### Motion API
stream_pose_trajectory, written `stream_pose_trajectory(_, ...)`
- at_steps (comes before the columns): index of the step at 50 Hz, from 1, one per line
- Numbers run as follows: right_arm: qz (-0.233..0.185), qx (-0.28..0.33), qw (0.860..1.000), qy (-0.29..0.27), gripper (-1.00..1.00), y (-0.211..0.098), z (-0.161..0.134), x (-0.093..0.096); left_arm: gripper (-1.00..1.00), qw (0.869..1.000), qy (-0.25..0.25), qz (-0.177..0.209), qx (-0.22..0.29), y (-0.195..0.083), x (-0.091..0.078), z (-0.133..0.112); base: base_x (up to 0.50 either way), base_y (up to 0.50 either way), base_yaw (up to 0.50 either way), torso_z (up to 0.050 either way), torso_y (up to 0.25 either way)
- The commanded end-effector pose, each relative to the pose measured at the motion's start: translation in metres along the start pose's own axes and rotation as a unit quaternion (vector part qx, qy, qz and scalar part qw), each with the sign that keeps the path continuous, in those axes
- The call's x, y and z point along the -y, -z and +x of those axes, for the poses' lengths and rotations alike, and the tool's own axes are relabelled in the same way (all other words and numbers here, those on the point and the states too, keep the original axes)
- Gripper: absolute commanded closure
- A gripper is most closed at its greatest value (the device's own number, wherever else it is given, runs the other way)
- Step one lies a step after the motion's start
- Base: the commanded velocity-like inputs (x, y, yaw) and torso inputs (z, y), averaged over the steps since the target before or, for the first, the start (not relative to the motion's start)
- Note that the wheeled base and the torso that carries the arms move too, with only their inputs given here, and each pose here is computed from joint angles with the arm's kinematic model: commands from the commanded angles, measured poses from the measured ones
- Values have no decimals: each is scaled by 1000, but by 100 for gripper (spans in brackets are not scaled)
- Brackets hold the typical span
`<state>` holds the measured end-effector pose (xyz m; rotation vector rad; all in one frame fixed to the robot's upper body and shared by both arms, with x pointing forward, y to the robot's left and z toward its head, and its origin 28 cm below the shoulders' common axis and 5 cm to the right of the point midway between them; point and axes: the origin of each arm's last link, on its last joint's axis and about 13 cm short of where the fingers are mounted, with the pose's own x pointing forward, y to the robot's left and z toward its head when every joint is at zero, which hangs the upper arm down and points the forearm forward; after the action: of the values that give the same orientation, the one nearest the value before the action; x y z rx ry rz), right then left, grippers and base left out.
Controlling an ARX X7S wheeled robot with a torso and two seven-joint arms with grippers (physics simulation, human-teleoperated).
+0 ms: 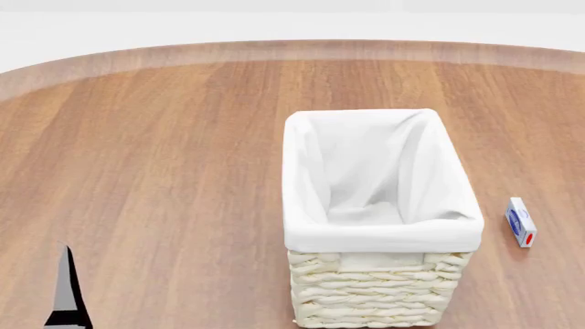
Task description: Pick up the alphabet soup and put it in the basket.
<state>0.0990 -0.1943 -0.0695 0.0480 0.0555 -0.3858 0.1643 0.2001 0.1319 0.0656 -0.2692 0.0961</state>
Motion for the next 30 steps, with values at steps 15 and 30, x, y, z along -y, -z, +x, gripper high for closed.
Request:
stream_pose_trajectory(15,20,209,973,-100,100,-174,12,-36,-100,1000,-3,-4,-1,0,-1,0,0,0,0,0,1)
stream_pose_trajectory(30,10,265,953,-144,100,-224,25,-52,-100,1000,-4,-4,-1,-1,-2,1,0,0,0,0,1)
